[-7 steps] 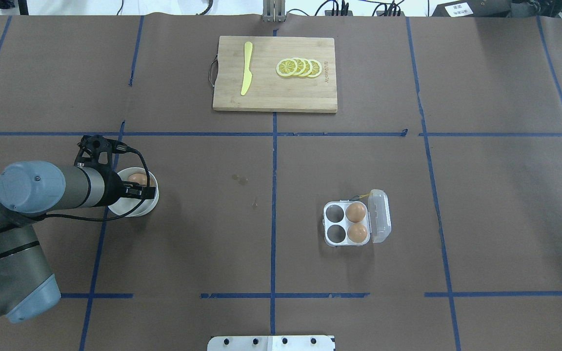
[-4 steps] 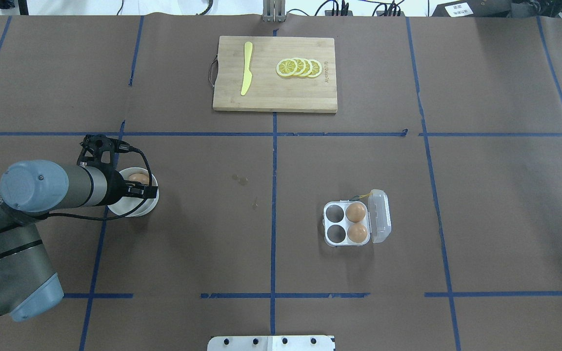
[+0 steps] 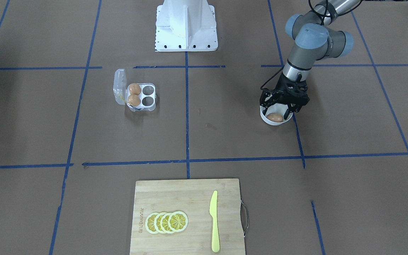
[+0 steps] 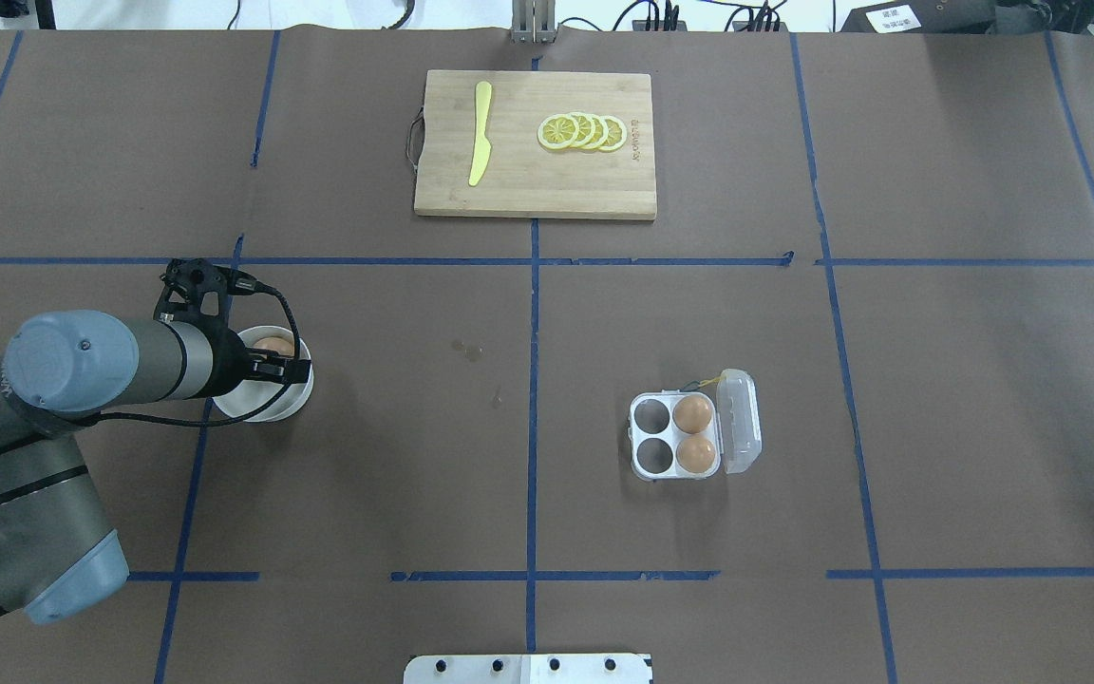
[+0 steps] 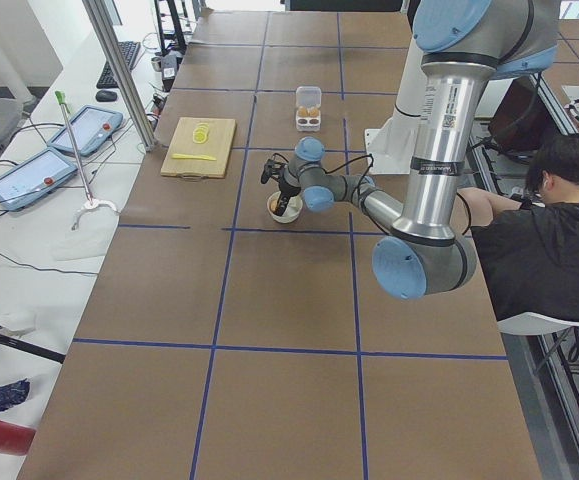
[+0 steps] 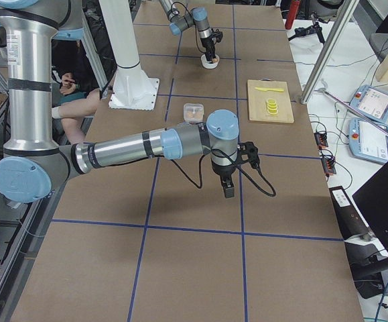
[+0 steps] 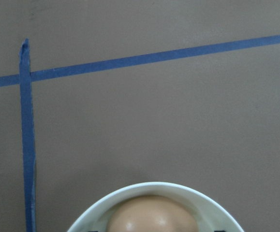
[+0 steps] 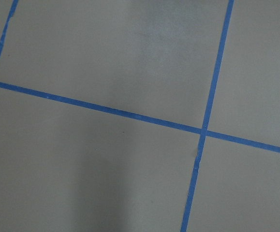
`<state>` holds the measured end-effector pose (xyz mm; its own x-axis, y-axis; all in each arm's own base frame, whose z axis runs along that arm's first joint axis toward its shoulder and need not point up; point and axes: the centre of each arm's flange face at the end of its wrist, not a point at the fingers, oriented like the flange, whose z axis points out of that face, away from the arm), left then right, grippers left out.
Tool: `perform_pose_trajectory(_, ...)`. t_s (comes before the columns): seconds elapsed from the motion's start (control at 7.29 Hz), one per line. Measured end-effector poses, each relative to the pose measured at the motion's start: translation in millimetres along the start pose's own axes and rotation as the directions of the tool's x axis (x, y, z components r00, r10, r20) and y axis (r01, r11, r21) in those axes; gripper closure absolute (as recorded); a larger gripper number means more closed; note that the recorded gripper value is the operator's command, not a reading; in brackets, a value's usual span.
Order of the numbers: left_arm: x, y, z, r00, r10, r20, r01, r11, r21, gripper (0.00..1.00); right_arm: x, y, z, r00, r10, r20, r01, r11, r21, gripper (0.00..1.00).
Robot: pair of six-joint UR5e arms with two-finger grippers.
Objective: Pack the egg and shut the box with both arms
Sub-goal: 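Lower the left gripper into the bowl and close on the egg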
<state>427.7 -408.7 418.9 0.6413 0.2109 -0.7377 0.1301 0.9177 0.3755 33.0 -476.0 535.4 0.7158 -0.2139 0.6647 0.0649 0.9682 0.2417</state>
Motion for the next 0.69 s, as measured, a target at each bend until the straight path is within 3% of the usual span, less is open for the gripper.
perform_pose_trajectory(0.14, -1.0, 0.4, 1.3, 1.0, 0.001, 0.003, -0.001, 1.0, -0.001, 0.18, 0.4, 0.1, 0.1, 1.0, 0.001, 0.0, -0.001, 1.0, 0.0, 0.0)
perform_pose_trajectory(0.55, -0.4, 0.0, 1.3, 1.0, 0.003, 0.002, -0.003, 1.0, -0.001, 0.52, 1.0, 0.6, 0.4, 1.0, 0.002, 0.0, -0.002, 1.0, -0.001, 0.0)
perform_pose_trajectory(0.69, 0.4, -0.4, 0.4, 1.0, 0.004, 0.0, -0.004, 1.0, 0.001, 0.55, 1.2, 0.8, 0.3, 1.0, 0.003, 0.0, -0.003, 1.0, -0.001, 0.0)
